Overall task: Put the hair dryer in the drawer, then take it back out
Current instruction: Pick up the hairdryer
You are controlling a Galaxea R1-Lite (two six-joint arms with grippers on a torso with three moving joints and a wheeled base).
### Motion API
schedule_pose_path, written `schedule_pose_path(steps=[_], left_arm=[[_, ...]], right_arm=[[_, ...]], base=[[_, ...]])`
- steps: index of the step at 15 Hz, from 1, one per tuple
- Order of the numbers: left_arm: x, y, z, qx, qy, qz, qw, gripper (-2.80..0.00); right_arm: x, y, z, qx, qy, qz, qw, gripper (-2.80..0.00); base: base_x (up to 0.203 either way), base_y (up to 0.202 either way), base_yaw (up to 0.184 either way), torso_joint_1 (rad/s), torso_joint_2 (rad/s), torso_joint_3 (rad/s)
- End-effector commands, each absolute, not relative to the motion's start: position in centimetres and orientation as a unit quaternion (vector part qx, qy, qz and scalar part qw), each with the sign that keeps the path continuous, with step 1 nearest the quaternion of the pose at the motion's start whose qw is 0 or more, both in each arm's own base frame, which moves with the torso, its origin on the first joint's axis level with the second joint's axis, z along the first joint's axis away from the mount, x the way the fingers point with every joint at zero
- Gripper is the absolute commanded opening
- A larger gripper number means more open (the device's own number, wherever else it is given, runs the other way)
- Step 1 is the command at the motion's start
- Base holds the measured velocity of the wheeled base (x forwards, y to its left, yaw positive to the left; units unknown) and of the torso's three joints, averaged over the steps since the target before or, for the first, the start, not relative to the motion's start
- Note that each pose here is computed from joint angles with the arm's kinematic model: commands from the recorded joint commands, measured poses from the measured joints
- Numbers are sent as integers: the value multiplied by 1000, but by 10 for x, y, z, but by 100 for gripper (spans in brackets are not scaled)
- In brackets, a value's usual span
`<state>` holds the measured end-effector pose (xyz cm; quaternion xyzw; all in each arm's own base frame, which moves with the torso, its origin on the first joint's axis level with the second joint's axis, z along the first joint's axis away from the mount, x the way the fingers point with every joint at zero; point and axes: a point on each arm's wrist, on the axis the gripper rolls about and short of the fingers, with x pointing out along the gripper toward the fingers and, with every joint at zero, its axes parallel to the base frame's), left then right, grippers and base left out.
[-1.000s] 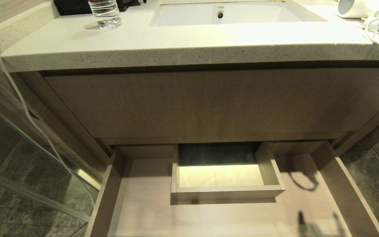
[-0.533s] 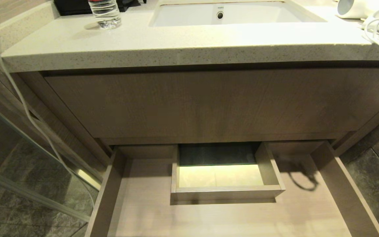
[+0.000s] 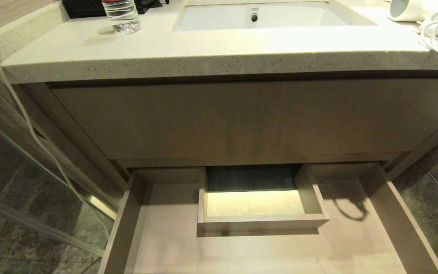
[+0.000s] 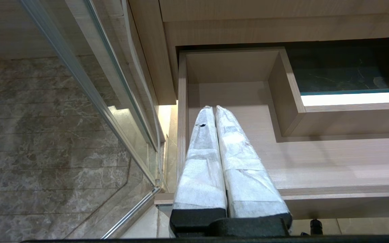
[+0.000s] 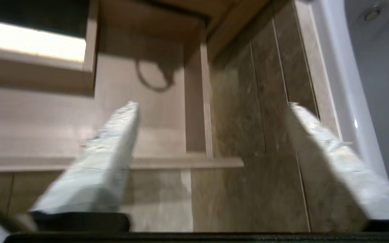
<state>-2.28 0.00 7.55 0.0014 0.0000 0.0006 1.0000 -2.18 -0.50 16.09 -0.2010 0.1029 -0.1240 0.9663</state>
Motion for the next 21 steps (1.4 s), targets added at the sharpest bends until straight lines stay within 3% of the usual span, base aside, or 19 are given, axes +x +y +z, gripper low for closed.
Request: schedule_pose_path(steps=[1,12,17,21], left_arm=[[-23,0,75,2,1,1,1000,-280],[-23,0,75,2,0,1,1000,-280],[-23,0,75,2,0,1,1000,-280],[-23,0,75,2,0,1,1000,-280]], right_arm=[[-30,-5,143,-201,99,-111,968,-280],[-14,-3,91,-125,25,-79,989,-280],[-16,-1,86,-59,28,-23,998,-280],[-19,0,84,-68,5,-2,998,-280]], base=[[0,0,0,0,0,0],[0,0,0,0,0,0],[0,0,0,0,0,0],[0,0,0,0,0,0]])
